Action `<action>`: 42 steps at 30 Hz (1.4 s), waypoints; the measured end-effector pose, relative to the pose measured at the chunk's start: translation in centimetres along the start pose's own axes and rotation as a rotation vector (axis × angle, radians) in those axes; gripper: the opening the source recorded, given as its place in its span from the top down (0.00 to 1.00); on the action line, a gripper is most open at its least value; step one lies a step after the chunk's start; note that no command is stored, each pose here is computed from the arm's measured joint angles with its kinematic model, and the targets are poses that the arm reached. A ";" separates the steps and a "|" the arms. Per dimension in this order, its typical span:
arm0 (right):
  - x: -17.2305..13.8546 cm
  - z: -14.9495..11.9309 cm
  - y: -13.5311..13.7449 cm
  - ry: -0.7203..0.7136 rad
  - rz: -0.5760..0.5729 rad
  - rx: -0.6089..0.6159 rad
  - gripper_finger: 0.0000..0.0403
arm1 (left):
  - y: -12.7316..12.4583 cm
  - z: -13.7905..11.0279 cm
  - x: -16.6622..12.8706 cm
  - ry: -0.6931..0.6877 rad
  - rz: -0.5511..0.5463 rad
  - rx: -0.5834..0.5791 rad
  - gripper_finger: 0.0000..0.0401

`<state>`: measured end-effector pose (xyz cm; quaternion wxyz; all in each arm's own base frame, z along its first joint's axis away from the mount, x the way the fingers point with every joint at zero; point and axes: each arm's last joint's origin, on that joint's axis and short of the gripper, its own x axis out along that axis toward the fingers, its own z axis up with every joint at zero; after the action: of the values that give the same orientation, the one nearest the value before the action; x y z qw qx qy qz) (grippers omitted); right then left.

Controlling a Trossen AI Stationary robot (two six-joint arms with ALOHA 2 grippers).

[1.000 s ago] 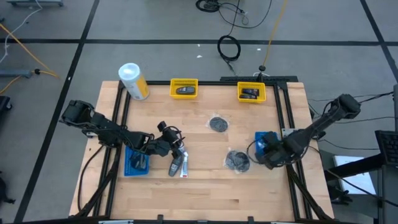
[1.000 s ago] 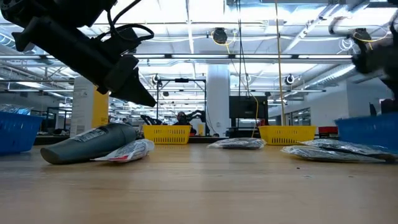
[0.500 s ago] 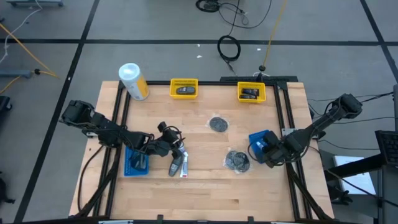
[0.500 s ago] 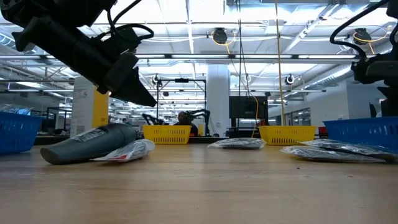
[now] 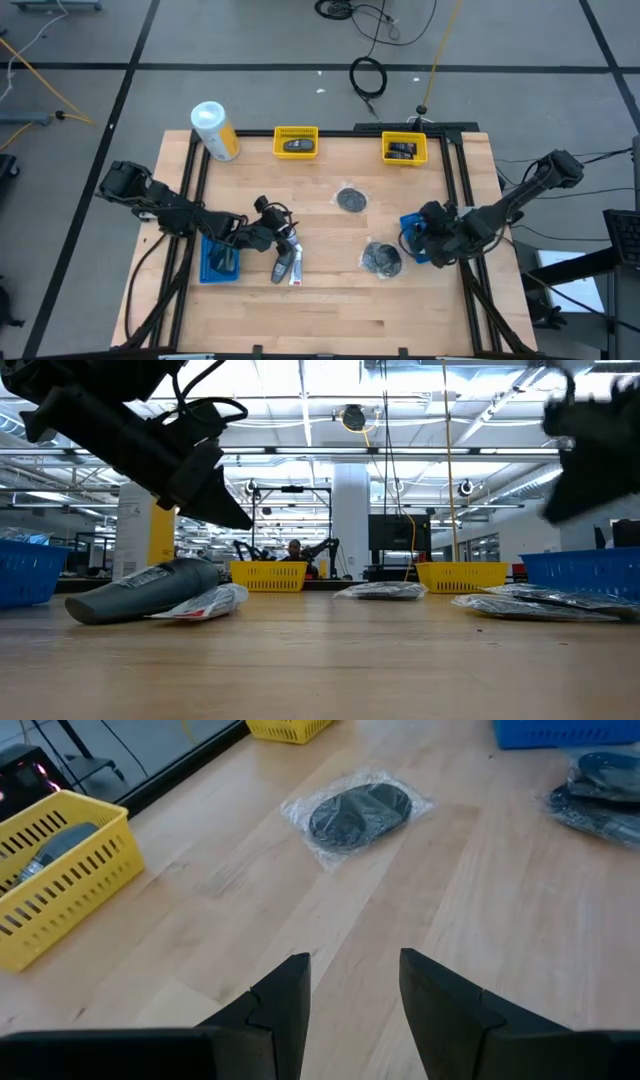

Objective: Pick & Place Travel size toiletries
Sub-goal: Put the gray deodorant into the left yellow bin

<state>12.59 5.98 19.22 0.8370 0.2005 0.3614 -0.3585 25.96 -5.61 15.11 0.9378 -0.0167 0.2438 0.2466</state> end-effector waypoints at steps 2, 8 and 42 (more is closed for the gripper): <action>-0.8 1.1 0.9 -0.140 0.069 -0.041 0.51 | -0.2 0.2 -0.1 -0.019 -0.012 0.016 0.62; -1.5 2.8 5.0 -0.573 0.240 -0.256 0.54 | -3.0 1.3 -2.5 -0.168 -0.092 0.245 0.62; 5.8 -0.8 6.5 -0.827 0.671 -0.587 0.58 | -8.2 10.1 -13.4 0.042 -0.142 0.163 0.55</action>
<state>19.88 8.11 14.84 0.9957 -0.0917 0.0073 -0.0086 24.19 -17.39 29.56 0.9459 0.0373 0.2807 0.1583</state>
